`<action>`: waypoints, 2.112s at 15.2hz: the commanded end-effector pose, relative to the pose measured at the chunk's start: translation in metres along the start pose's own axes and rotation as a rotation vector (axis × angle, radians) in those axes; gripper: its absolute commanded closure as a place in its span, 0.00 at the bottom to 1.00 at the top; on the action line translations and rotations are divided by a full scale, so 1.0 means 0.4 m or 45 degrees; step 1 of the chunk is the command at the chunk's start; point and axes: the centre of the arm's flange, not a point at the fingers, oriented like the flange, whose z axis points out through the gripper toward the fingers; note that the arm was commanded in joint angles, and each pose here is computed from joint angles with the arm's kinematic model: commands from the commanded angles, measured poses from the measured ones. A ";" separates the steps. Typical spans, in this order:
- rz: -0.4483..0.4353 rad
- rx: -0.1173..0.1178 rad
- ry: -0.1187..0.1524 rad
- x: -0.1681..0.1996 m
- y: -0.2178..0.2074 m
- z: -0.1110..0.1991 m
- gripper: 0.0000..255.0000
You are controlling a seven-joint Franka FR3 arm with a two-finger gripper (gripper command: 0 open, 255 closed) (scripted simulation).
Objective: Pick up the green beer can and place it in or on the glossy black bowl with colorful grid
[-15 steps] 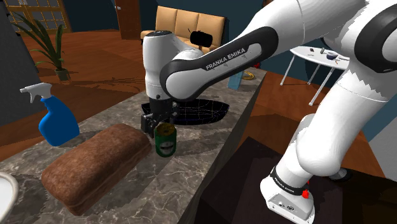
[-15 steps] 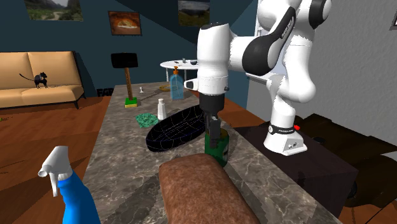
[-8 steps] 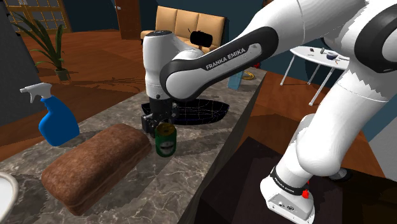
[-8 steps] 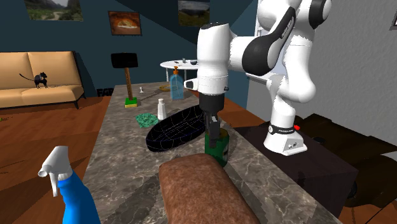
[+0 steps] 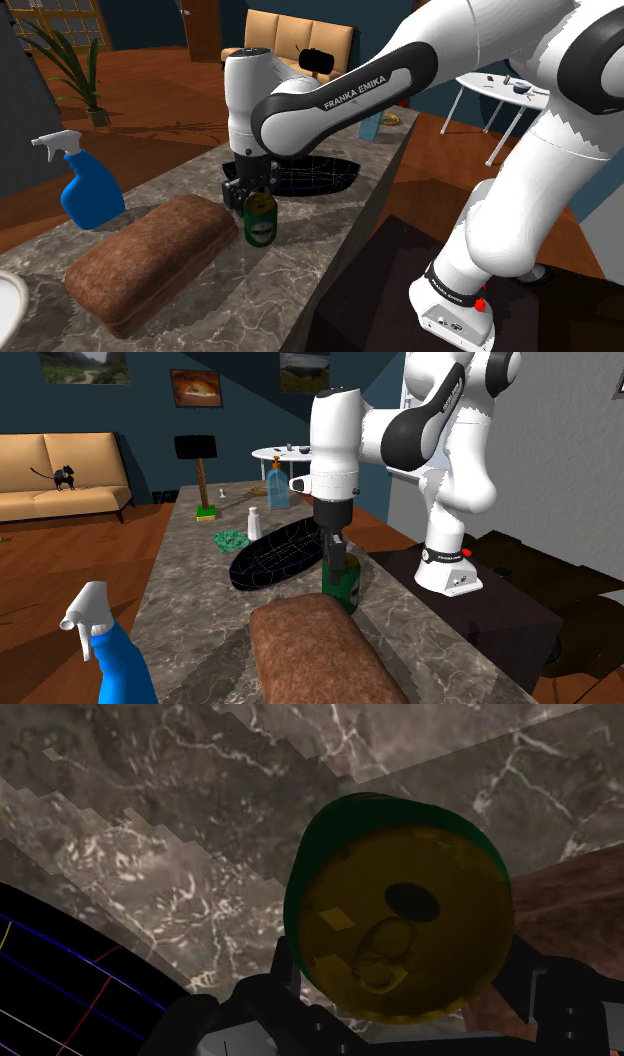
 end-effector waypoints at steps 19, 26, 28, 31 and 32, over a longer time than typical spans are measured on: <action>0.001 -0.002 -0.004 0.001 0.002 -0.248 1.00; 0.001 -0.002 -0.004 0.002 0.002 -0.340 1.00; 0.001 -0.002 -0.004 0.002 0.002 -0.366 1.00; 0.001 -0.002 -0.004 0.002 0.002 -0.406 1.00; 0.001 -0.002 -0.004 0.002 0.002 -0.419 1.00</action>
